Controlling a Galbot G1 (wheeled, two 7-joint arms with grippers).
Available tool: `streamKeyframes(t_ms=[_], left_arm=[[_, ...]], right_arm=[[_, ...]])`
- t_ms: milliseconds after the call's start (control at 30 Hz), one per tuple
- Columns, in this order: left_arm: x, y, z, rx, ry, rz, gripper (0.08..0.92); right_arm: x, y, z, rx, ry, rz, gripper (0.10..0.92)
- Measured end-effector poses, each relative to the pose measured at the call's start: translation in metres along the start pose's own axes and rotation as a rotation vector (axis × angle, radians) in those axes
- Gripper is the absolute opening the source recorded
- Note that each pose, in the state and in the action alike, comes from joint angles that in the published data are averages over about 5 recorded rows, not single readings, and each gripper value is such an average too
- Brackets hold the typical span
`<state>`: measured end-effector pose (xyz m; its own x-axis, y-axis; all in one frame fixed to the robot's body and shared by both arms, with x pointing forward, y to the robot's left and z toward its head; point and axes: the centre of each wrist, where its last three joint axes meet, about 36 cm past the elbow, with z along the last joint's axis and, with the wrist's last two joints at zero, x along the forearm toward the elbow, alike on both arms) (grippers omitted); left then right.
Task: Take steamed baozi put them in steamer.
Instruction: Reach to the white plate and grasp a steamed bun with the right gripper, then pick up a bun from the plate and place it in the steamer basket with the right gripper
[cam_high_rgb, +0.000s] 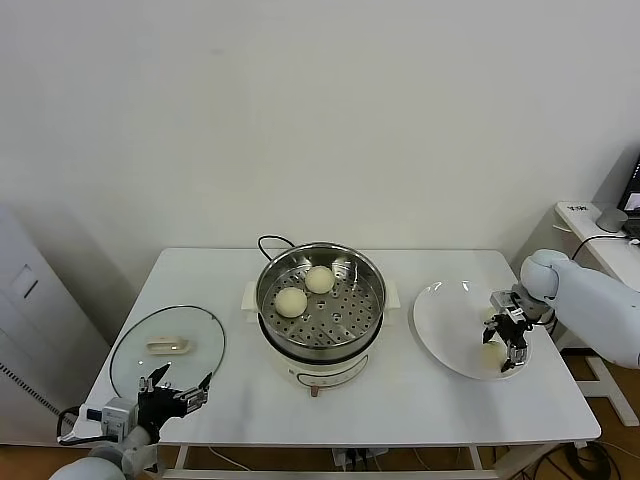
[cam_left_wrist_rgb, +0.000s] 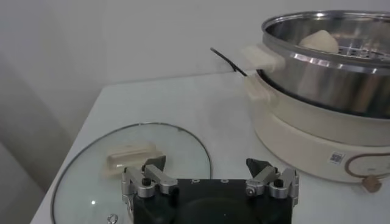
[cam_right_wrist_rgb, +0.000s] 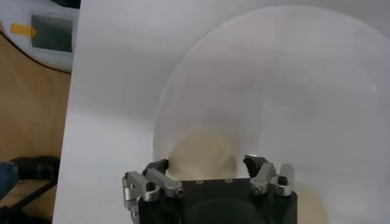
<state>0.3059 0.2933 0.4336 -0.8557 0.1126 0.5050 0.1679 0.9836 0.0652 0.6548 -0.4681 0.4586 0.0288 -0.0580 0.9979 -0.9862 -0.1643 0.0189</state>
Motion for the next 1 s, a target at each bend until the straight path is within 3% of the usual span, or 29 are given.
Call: streamKeyframes(t_ms=[200, 533, 1000], left_arm=[[0.0, 0.0, 0.0, -0.001, 0.0, 0.0, 0.823], [0.001, -0.001, -0.001, -0.002, -0.001, -0.001, 0.823], [-0.002, -0.003, -0.002, -0.009, -0.001, 0.004, 0.823]], right_arm=[[0.001, 0.0, 0.001, -0.001, -0.001, 0.01, 0.486], [0.027, -0.004, -0.001, 0.007, -0.015, 0.033, 0.475], [0.159, -0.062, -0.097, 0.273, -0.123, 0.221, 0.475]])
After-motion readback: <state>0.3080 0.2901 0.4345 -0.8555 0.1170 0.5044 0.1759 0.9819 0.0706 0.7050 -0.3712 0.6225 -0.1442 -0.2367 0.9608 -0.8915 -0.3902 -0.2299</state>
